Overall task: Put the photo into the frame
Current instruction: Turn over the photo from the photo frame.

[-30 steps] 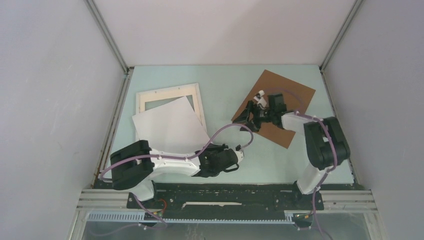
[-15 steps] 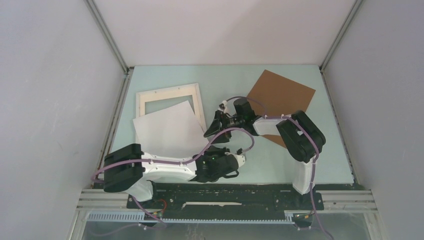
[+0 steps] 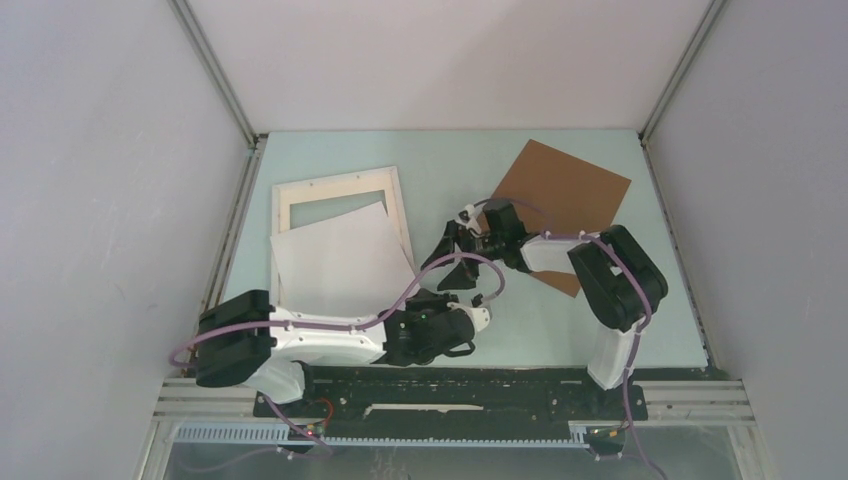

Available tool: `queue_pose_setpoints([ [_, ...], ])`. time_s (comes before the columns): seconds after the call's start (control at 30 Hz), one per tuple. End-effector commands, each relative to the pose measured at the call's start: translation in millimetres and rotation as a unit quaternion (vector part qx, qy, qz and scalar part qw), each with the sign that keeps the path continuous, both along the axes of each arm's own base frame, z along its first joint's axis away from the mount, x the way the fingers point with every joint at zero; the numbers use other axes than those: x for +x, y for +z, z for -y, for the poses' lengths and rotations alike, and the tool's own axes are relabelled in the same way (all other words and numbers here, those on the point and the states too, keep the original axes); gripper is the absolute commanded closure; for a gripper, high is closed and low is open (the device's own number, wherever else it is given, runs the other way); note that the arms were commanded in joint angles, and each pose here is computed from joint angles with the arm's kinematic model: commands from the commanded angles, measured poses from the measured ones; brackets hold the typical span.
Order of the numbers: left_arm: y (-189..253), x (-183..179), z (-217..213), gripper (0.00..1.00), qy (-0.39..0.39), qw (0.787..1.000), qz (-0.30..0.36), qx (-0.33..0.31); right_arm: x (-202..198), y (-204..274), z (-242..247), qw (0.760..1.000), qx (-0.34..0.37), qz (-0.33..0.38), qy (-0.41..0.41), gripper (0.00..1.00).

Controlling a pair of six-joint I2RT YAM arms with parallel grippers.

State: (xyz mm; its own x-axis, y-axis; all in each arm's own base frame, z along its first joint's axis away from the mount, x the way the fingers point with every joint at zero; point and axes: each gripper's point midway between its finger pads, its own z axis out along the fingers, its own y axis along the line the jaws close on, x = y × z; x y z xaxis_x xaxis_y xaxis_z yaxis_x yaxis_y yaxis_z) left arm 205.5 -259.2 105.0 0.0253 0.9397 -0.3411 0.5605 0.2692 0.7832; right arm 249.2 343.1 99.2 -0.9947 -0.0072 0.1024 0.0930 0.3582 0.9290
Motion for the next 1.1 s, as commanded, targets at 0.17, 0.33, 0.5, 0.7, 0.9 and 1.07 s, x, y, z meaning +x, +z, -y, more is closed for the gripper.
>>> queue_pose_setpoints([
  [0.17,22.4,0.2,3.3,1.00,0.005,0.999,0.014,-0.036,-23.9,34.6,-28.9,1.000,0.019,-0.016,0.008,0.11],
  [0.33,29.1,0.3,5.8,1.00,0.003,0.999,0.015,-0.047,-28.8,25.0,-46.8,0.999,0.020,-0.050,-0.003,0.18],
  [0.5,25.7,-3.1,3.8,1.00,-0.003,0.999,0.005,-0.051,-24.4,20.4,-54.5,0.998,0.025,-0.053,-0.008,0.27],
  [0.7,26.0,-6.0,3.9,0.96,-0.006,0.998,-0.004,-0.064,-20.7,15.6,-62.0,0.997,0.036,-0.067,-0.003,0.50],
  [0.9,23.3,-10.3,4.0,0.75,-0.010,0.997,-0.020,-0.074,-15.3,17.2,-66.3,0.997,0.050,-0.062,0.001,0.82],
  [1.07,33.0,-21.9,-0.9,0.18,-0.006,0.989,-0.056,-0.134,-7.6,16.3,-62.4,0.999,0.047,-0.025,-0.004,1.00],
])
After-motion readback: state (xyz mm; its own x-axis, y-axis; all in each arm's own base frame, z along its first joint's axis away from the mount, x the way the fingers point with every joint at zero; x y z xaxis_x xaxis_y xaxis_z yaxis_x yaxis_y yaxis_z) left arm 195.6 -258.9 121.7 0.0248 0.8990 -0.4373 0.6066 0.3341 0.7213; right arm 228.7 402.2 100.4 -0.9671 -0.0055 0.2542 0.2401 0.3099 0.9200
